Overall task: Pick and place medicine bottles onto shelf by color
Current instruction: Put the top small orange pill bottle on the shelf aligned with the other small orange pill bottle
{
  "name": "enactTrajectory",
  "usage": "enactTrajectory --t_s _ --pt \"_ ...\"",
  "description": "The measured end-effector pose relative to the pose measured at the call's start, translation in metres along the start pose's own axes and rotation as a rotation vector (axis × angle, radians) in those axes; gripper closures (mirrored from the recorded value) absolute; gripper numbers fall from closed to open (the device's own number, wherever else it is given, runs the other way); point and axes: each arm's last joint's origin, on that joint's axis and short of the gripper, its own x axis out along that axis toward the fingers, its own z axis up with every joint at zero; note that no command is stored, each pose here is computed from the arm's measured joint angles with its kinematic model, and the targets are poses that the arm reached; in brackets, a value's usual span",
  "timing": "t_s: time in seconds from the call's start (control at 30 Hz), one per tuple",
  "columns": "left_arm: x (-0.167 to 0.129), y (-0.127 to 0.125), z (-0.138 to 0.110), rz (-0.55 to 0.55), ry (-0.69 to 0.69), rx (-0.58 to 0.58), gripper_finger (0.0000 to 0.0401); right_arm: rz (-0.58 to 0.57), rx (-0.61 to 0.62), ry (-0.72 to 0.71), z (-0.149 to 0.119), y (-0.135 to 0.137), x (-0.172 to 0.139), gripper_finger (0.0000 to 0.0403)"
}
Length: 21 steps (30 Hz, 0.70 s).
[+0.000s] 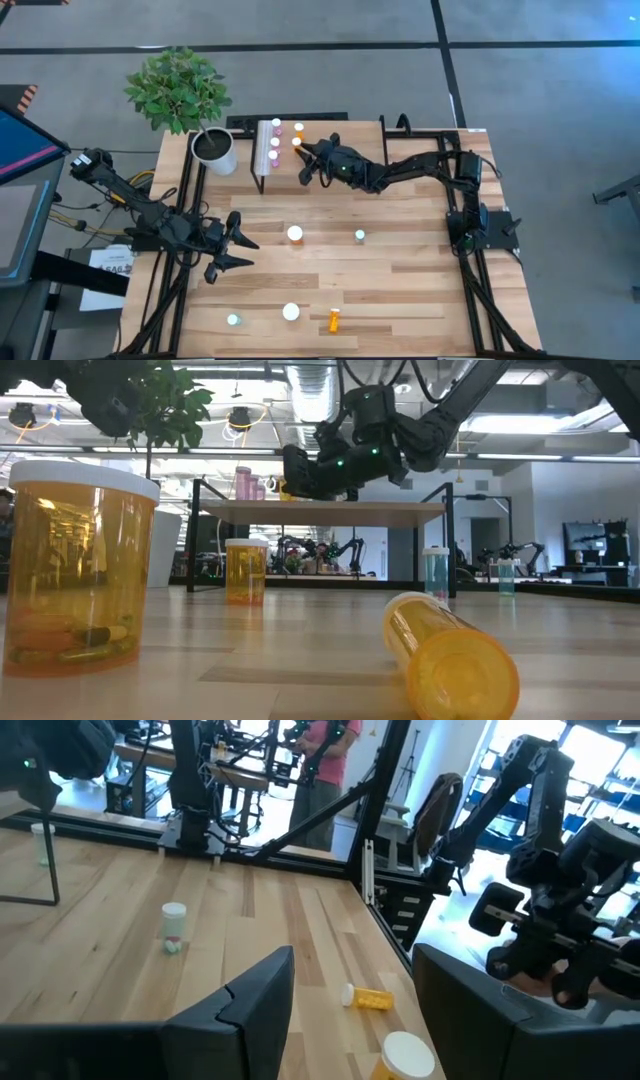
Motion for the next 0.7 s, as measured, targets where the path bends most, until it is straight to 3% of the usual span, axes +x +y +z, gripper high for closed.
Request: enactTrajectory --t_s 0.5,0.7 --pt "0.0 0.0 0.0 0.0 0.0 -0.001 0.0209 -0.019 -0.008 0.024 -0.0021 0.0026 -0.0012 0.0292" --pt "0.0 0.0 0.0 0.0 0.0 -0.004 0.0209 -0.017 -0.019 0.044 -0.0066 0.004 -0.002 0.0252"
